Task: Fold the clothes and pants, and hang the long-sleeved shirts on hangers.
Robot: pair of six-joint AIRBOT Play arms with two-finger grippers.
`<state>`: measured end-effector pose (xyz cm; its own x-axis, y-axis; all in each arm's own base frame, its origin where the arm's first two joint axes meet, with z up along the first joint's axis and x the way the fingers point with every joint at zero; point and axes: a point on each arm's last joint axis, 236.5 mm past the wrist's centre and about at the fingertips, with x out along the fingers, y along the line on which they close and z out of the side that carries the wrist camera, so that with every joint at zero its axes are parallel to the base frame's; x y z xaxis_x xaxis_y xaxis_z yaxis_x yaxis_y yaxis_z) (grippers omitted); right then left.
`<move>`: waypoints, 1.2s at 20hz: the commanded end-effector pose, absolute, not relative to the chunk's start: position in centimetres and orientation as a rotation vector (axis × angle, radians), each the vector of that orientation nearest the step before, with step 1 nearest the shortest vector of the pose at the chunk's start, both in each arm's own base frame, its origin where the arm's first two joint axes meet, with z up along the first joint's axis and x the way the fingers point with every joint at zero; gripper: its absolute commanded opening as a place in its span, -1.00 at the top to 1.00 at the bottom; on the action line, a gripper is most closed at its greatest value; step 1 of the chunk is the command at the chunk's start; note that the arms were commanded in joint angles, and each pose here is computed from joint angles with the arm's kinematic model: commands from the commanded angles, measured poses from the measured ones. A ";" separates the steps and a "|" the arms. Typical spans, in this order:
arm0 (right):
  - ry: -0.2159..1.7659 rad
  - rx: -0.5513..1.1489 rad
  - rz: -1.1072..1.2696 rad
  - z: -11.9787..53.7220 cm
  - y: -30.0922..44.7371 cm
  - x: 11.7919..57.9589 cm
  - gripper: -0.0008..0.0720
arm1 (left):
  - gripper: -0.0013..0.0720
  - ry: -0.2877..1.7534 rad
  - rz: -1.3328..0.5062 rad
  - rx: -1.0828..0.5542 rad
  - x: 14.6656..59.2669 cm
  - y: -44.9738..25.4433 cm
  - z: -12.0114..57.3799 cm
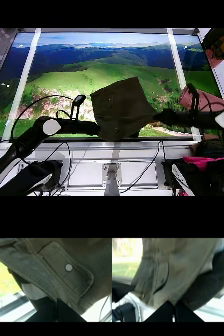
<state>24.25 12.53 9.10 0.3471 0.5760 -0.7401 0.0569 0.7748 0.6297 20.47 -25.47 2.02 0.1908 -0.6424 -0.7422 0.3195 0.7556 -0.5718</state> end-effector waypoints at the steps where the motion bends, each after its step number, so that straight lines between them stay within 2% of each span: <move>1: 1.119 0.599 0.387 9.1 12.1 30.8 0.95 | 0.93 1.140 -0.598 -0.434 23.7 -24.6 3.4; 6: 1.112 0.728 0.431 5.8 13.0 42.6 0.95 | 0.93 1.042 -0.383 -0.572 31.8 -19.5 3.4; 11: 1.093 0.764 0.461 4.3 14.8 49.4 0.95 | 0.93 0.928 -0.259 -0.762 37.3 -17.6 2.5; 14: 1.005 0.763 0.436 4.6 16.3 53.2 0.95 | 0.93 0.883 -0.241 -0.843 39.9 -18.1 1.9; 18: 0.804 0.788 0.280 3.9 15.2 59.2 0.94 | 0.92 0.821 -0.166 -0.845 44.7 -17.2 0.3; 19: 0.729 0.783 0.236 3.9 14.5 60.7 0.93 | 0.87 0.795 -0.137 -0.842 45.9 -16.7 -0.2; 20: 0.652 0.786 0.198 4.6 13.5 62.1 0.67 | 0.38 0.777 -0.118 -0.841 46.9 -16.3 -0.5; 21: 0.580 0.789 0.164 5.6 12.4 63.1 -0.12 | -0.14 0.767 -0.115 -0.840 47.4 -16.3 -0.4; 22: 0.539 0.788 0.151 6.6 11.6 63.7 -0.53 | -0.35 0.753 -0.118 -0.842 47.8 -16.2 0.2; 24: 0.539 0.785 0.166 8.2 10.2 64.0 -0.50 | -0.35 0.702 -0.139 -0.822 48.5 -15.8 2.4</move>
